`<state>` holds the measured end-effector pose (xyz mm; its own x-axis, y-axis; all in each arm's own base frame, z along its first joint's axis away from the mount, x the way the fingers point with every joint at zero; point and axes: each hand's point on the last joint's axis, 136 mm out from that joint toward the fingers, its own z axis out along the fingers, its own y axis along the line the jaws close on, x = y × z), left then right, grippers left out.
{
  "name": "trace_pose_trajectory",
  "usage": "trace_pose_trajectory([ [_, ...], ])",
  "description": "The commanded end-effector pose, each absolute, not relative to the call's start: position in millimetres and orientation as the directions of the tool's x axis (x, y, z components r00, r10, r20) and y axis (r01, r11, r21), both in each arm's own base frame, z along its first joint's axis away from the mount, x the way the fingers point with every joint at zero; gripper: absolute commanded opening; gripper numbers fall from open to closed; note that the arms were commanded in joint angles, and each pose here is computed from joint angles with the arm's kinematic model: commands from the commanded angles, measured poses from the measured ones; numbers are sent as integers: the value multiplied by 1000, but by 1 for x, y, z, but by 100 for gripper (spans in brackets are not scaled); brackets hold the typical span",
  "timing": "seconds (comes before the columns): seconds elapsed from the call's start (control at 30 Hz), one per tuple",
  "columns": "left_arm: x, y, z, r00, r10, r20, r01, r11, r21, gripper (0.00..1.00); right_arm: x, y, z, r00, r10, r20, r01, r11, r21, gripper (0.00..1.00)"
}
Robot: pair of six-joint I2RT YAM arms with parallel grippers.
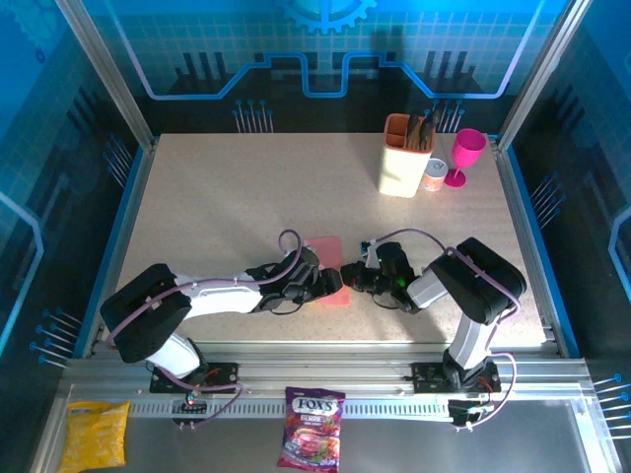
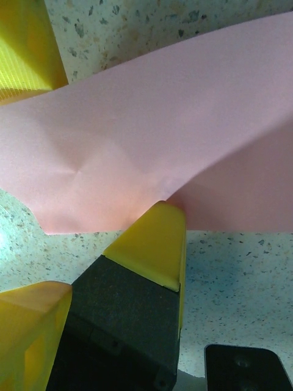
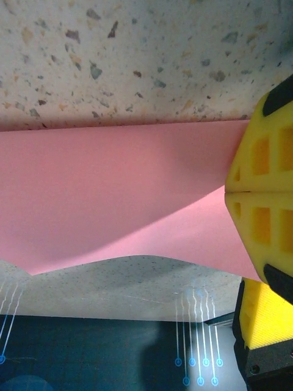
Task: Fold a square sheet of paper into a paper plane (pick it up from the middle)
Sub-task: Third fold the triangle at the center of the table.
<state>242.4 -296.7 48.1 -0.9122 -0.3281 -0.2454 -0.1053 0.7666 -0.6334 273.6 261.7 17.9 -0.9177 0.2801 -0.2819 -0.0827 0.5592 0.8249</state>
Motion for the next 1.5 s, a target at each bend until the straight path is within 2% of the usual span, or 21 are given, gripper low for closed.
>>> trace_pose_trajectory([
  [0.0, 244, -298, 51, -911, -301, -281, -65, 779, -623, 72, 243, 232, -41, -948, 287, -139, 99, 678, 728, 0],
  [0.33, 246, -289, 52, -904, -204, -374, 55, 815, -577, 57, 242, 229, -43, -948, 290, -133, 106, 680, 725, 0],
  [0.7, 260, -269, 41, -902, -217, -373, 46, 811, -583, 53, 241, 228, -45, -948, 290, -127, 112, 683, 722, 0],
  [1.1, 261, -276, 32, -914, -240, -328, 20, 780, -626, 51, 243, 228, -46, -949, 289, -123, 115, 684, 720, 0],
  [1.47, 260, -263, 25, -901, -279, -331, -32, 805, -593, 48, 243, 229, -46, -948, 293, -120, 119, 680, 724, 0],
])
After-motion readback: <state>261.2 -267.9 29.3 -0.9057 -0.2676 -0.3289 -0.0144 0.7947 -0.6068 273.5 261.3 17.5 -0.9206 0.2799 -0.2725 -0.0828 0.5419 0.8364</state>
